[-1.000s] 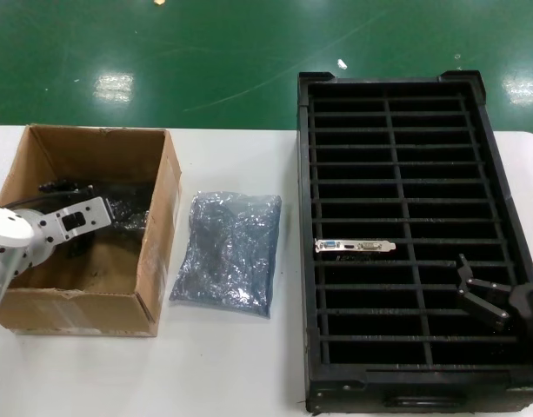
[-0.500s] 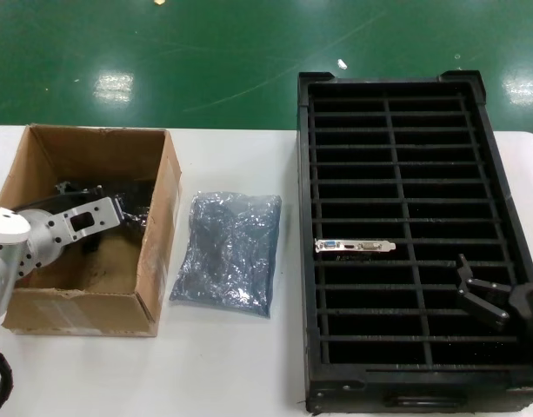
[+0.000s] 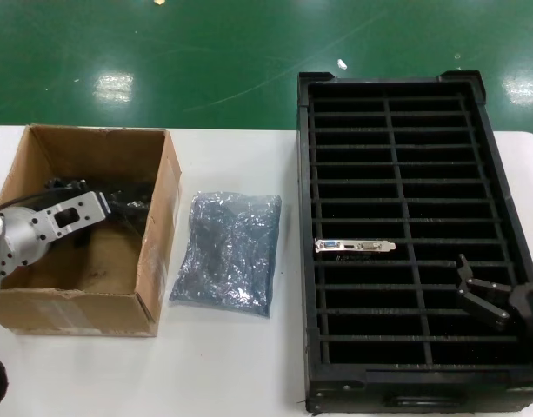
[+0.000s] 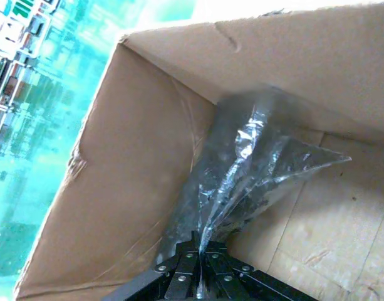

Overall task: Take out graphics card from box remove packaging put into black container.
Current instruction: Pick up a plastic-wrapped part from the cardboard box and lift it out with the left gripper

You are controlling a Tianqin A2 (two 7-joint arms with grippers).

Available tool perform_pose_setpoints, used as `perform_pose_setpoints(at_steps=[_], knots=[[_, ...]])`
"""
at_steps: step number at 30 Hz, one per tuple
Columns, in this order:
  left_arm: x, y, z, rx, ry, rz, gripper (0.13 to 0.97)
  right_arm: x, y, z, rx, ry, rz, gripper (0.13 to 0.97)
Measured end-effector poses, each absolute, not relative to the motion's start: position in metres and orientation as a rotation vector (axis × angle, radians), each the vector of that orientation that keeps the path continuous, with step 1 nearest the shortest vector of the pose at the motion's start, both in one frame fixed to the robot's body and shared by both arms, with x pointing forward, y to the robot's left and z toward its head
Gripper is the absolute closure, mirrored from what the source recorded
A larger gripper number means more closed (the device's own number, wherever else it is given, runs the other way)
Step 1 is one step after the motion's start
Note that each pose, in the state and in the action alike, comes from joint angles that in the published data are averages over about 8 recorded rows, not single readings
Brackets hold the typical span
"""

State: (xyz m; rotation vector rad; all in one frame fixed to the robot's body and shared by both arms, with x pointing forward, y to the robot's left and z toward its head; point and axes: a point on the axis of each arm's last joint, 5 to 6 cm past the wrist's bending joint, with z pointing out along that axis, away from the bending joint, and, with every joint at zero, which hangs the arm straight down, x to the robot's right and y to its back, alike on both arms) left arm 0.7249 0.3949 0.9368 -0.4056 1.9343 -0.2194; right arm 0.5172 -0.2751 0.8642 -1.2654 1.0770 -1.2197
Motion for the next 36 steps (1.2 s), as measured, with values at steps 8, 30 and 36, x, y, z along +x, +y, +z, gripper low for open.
perform_pose_setpoints(at_steps=[8, 30, 36], knots=[[0.721, 0.407, 0.94, -0.404, 1.899, -0.239, 0.957, 0.517, -0.275, 0.864, -1.265, 1.077, -1.22, 0.13], [0.668, 0.393, 0.999, -0.288, 1.676, -0.298, 0.957, 0.517, -0.275, 0.864, -1.265, 1.077, -1.22, 0.13], [0.639, 0.39, 1.014, -0.274, 1.622, -0.287, 0.957, 0.517, -0.275, 0.864, -1.266, 1.076, -1.22, 0.13]])
